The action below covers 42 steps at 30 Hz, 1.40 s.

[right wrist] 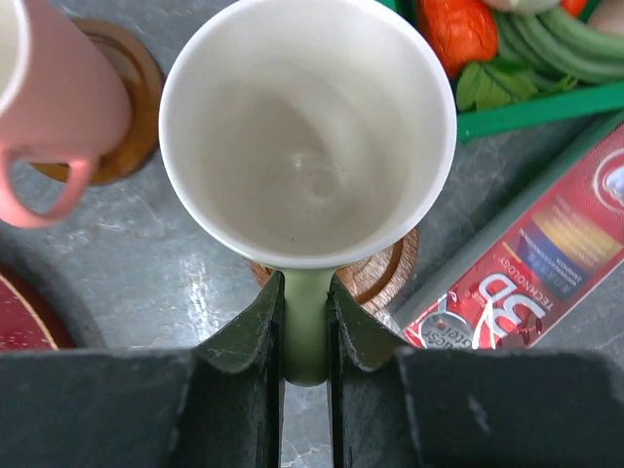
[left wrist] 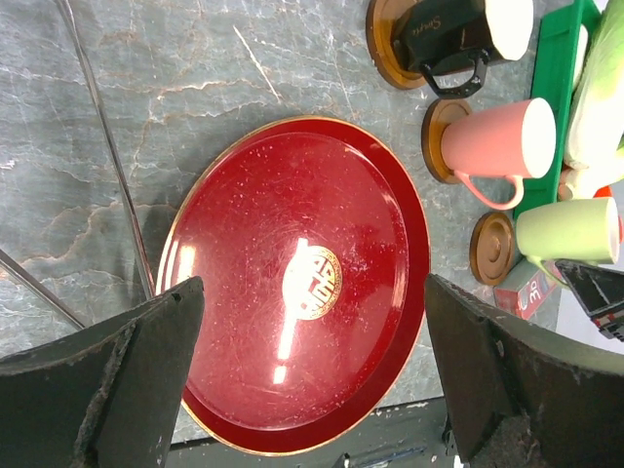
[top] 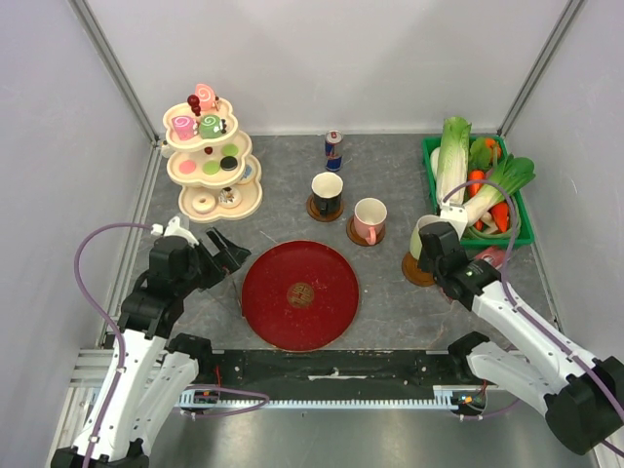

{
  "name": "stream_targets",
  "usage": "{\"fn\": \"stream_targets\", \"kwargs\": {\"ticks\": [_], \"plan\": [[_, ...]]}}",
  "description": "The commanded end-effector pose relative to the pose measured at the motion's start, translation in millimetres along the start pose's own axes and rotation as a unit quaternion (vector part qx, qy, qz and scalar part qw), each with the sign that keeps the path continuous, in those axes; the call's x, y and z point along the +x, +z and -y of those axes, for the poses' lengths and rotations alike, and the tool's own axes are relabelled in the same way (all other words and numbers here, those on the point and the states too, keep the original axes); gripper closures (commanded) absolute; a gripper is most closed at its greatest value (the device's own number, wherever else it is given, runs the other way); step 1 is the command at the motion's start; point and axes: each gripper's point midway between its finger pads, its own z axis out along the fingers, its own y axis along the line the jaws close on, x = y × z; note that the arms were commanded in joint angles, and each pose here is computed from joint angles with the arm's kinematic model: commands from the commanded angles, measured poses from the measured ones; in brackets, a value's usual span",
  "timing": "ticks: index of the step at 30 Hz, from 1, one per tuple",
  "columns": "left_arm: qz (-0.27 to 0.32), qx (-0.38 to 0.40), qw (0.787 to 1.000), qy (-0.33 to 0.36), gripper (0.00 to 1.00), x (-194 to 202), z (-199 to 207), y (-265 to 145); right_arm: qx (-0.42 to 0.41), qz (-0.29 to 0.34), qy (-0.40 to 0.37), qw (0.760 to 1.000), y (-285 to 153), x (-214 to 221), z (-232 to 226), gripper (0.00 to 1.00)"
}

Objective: Serve the afternoon tea

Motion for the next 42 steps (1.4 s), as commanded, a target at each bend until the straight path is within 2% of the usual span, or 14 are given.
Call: {"fn": "stream_targets", "kwargs": {"ticks": [1,12,16,19,21,23,28,29,37,42], "plan": [[-0.008,0.014,1.0,0.003,0.01,4,3,0,0.006,0.042,0.046,0.998,-2,-16,0,0.99],[-0.011,0.012,1.0,0.004,0.01,7,0,2,0.035,0.009,0.06,0.998,6,21,5,0.94],[-0.01,0.014,1.0,0.005,0.01,7,0,1,0.06,0.0,0.06,0.996,8,34,12,0.87],[-0.009,0.014,1.0,0.005,0.01,6,1,0,0.064,-0.007,0.062,0.996,10,42,12,0.78],[-0.009,0.014,1.0,0.005,0.0,6,1,-1,0.067,-0.009,0.064,0.996,8,45,12,0.68],[-0.008,0.015,1.0,0.006,0.01,6,1,-2,0.06,-0.009,0.065,0.996,6,45,10,0.47],[-0.006,0.016,1.0,0.009,0.01,5,2,-3,0.021,-0.003,0.076,0.997,-7,36,1,0.22],[-0.004,0.016,1.0,0.009,0.01,4,2,-4,0.021,0.0,0.079,0.997,-10,33,2,0.02],[-0.001,0.02,1.0,0.016,0.01,2,5,-9,0.021,0.039,0.094,0.995,-47,-19,6,0.02],[-0.004,0.037,0.999,0.027,0.01,1,12,-13,0.025,0.095,0.1,0.99,-74,-72,9,0.02]]}}
